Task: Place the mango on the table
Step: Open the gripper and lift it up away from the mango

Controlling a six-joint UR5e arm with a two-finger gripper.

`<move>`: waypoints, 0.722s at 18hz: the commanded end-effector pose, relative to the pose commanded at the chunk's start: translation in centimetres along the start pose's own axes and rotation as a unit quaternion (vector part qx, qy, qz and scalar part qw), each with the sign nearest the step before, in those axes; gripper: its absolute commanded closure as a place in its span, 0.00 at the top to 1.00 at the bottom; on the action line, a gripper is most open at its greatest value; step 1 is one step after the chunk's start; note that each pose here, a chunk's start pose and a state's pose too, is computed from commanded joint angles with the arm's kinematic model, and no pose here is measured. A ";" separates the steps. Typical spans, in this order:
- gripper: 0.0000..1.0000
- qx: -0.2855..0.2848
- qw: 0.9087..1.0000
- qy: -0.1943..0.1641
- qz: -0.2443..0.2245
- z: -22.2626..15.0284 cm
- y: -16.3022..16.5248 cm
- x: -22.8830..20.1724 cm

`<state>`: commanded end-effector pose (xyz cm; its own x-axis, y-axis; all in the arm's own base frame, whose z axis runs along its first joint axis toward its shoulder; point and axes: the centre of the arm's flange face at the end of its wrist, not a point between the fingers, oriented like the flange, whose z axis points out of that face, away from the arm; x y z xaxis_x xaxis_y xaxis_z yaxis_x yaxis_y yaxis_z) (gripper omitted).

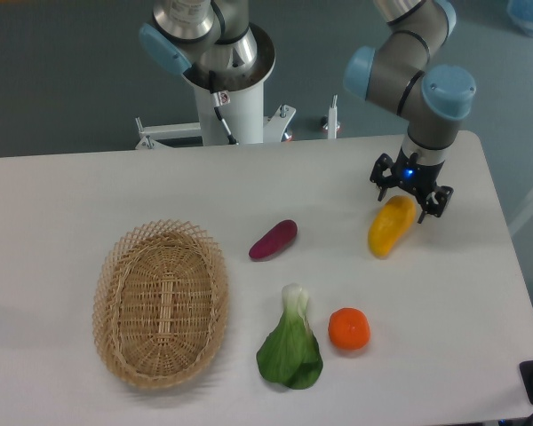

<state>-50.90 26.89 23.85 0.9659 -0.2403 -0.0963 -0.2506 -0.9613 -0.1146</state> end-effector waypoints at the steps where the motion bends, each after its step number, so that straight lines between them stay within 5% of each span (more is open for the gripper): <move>1: 1.00 0.001 1.000 -0.005 0.000 -0.5 0.0 -0.3; 13: 1.00 -0.004 1.000 -0.028 0.001 -3.1 0.0 -2.0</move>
<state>-52.58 26.96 27.12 0.9603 -0.2344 -0.1511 -0.2516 -0.9619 -0.1071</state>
